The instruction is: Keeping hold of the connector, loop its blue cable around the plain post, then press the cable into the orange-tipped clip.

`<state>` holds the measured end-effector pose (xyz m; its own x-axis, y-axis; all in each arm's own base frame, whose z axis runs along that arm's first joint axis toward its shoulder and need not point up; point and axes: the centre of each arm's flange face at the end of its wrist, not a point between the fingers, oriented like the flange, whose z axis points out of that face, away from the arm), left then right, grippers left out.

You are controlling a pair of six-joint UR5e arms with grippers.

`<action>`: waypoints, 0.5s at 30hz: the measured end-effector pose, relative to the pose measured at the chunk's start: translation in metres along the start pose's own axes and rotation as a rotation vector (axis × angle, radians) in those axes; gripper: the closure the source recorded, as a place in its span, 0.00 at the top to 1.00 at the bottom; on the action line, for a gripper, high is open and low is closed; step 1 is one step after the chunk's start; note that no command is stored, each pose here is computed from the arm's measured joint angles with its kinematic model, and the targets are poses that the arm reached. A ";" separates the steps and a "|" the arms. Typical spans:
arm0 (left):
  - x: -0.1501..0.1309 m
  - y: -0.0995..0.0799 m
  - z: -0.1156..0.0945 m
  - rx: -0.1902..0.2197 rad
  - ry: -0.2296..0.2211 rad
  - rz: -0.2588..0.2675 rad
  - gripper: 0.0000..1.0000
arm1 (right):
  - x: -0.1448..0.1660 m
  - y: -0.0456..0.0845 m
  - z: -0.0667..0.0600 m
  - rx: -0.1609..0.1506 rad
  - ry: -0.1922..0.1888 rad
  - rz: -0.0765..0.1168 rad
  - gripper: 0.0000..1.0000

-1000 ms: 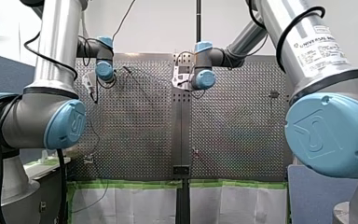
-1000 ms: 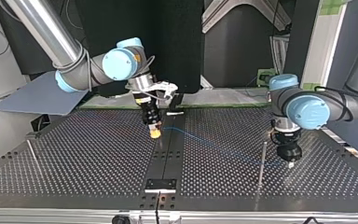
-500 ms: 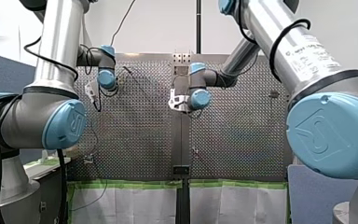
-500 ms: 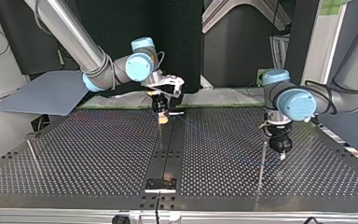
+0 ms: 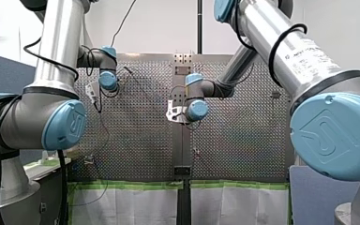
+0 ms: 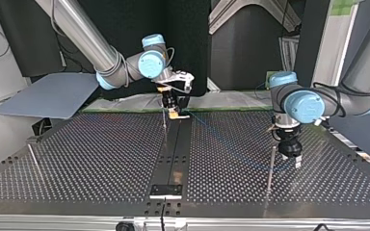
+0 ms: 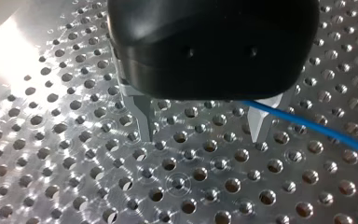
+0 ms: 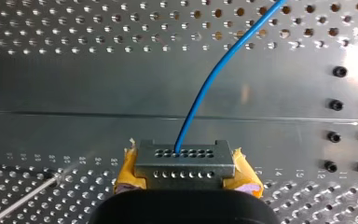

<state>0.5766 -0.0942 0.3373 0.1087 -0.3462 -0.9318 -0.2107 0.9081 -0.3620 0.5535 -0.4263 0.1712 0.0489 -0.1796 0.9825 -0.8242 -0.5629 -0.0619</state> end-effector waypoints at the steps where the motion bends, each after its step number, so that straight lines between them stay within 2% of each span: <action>1: 0.000 0.000 0.000 -0.003 -0.004 0.002 1.00 | -0.003 0.000 0.000 0.001 0.001 0.000 0.00; 4: -0.001 -0.001 0.000 -0.001 -0.011 0.001 1.00 | -0.015 0.000 0.001 0.003 -0.001 0.000 0.00; 9: 0.001 -0.002 0.001 0.006 -0.011 -0.003 1.00 | -0.045 -0.002 0.003 0.002 -0.038 -0.008 0.00; 15: 0.024 0.001 0.007 0.027 0.037 -0.011 1.00 | -0.083 -0.004 0.006 -0.019 -0.081 -0.017 0.00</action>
<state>0.5857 -0.0997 0.3148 0.0749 -0.3640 -0.9284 -0.1837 0.9100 -0.3717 0.5558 -0.4140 0.0891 0.1075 -0.2351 0.9660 -0.8334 -0.5511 -0.0414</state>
